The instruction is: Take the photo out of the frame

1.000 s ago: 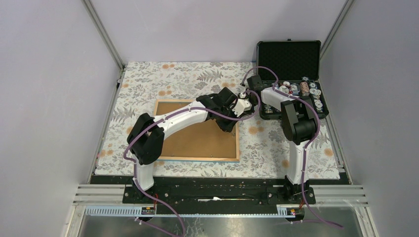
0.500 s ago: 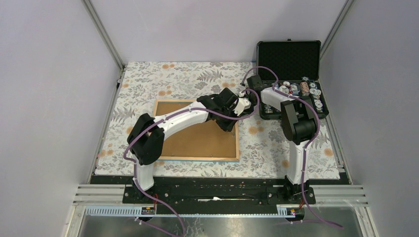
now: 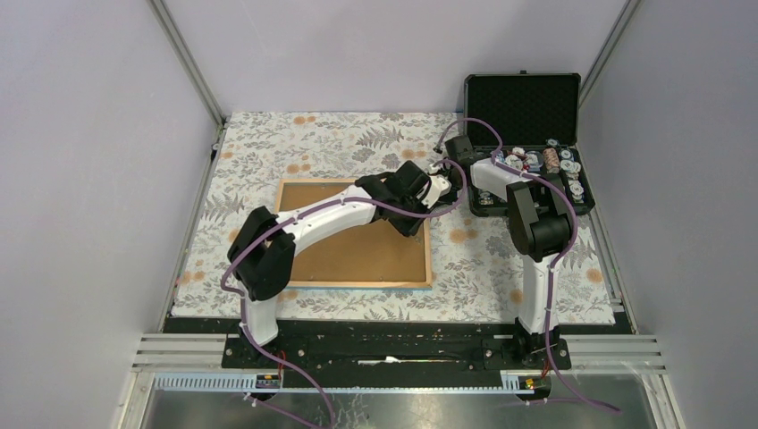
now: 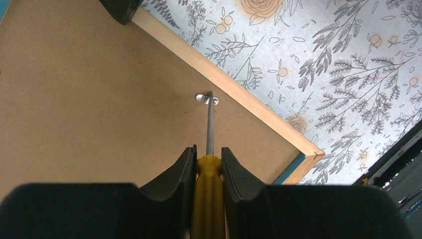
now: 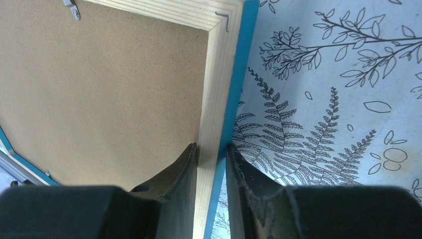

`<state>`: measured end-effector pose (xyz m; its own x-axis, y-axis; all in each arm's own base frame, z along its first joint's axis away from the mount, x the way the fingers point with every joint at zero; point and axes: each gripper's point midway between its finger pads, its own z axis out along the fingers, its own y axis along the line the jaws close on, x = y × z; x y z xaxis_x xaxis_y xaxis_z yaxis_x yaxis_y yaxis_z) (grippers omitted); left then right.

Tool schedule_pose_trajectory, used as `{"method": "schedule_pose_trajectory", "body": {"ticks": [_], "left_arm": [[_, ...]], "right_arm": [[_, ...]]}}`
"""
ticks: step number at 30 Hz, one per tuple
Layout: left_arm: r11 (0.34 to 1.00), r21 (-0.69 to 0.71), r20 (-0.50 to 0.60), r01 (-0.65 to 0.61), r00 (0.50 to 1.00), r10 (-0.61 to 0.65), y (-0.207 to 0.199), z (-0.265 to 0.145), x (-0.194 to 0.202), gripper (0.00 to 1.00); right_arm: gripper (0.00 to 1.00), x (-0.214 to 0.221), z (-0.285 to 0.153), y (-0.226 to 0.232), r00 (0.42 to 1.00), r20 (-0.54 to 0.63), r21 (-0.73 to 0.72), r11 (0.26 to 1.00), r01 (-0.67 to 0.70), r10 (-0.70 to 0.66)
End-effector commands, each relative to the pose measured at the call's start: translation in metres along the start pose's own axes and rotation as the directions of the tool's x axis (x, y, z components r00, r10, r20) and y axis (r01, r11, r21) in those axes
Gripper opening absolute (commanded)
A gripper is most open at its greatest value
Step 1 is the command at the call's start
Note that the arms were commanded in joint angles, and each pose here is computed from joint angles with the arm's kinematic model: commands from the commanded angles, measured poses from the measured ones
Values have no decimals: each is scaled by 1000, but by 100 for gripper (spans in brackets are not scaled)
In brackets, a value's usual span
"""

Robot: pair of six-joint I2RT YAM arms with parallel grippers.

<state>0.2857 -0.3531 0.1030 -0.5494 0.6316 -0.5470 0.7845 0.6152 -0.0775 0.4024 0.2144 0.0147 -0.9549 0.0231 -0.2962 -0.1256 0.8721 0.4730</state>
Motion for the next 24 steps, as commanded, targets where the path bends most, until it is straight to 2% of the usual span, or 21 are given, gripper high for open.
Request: {"method": "schedule_pose_trajectory", "body": {"ticks": [1, 15, 24], "left_arm": [[966, -258, -38, 5, 999, -16, 55, -15, 17, 0], [980, -196, -98, -33, 995, 14, 45, -21, 52, 0], [989, -140, -83, -43, 996, 32, 35, -24, 48, 0]], "right_arm": [[0, 23, 7, -16, 998, -67, 73, 997, -3, 8], [0, 26, 7, -16, 997, -74, 70, 998, -1, 6], [0, 25, 6, -14, 997, -72, 59, 998, 9, -5]]}}
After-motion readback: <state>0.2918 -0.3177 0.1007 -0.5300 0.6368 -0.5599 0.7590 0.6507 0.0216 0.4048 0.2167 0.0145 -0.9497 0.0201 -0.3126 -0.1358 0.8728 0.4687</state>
